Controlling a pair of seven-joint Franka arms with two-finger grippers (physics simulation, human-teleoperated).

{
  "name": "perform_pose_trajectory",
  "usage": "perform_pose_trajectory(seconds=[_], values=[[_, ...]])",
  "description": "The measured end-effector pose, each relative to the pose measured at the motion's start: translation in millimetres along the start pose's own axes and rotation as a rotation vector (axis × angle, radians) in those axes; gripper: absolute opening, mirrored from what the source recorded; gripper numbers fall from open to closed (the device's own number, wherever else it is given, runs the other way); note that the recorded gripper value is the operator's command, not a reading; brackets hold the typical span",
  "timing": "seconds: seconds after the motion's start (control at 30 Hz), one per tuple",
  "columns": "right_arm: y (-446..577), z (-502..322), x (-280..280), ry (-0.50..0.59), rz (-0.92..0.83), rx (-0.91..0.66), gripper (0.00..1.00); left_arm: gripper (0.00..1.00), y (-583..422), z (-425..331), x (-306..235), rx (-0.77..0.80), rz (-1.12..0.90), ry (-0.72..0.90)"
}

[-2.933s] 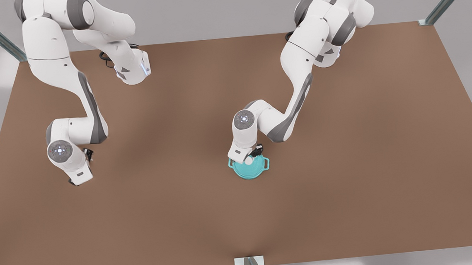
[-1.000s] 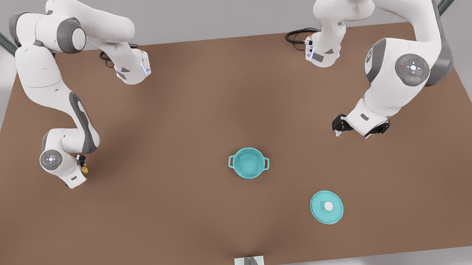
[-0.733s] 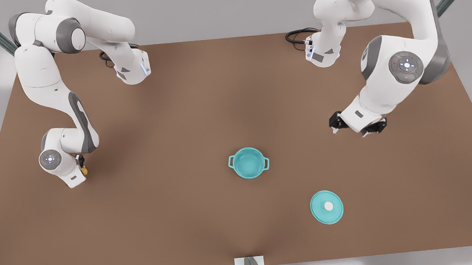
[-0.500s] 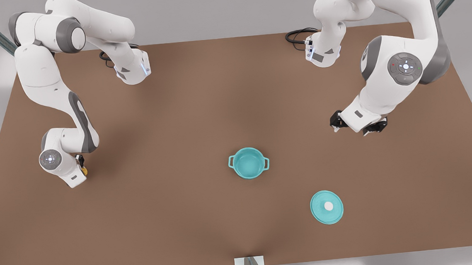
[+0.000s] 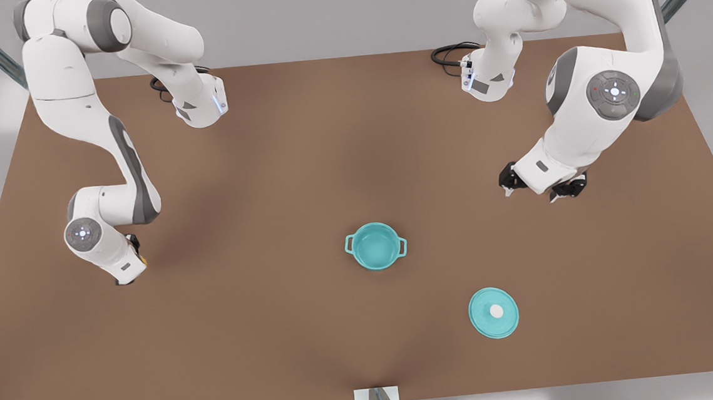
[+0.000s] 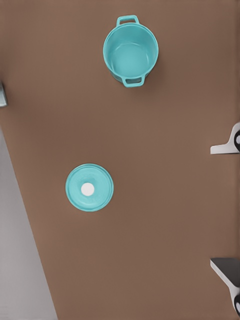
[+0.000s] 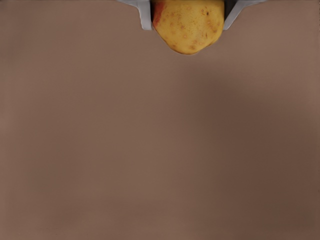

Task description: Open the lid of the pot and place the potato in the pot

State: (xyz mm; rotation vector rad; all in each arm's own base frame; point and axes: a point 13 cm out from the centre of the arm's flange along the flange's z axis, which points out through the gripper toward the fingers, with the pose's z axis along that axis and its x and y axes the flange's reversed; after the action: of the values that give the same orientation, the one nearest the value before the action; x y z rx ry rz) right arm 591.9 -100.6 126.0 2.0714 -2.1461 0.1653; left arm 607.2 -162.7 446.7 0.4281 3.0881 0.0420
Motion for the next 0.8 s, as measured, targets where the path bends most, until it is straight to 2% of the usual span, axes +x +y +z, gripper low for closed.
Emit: perform_pose_trajectory(seconds=[0.33, 0.53, 0.8], values=[[-13, -103, -158, -0.073, -0.120, -0.003, 0.49, 1.00, 0, 3, 0, 0.003, 0.004, 0.005], [6, -153, -281, -0.114, -0.176, -0.014, 0.49, 1.00, 4, 4, 0, 0.001, 0.001, 0.006], [31, -174, -422, -0.207, -0.116, -0.072, 0.49, 1.00, -1, 6, -3, 0.005, 0.010, 0.001]])
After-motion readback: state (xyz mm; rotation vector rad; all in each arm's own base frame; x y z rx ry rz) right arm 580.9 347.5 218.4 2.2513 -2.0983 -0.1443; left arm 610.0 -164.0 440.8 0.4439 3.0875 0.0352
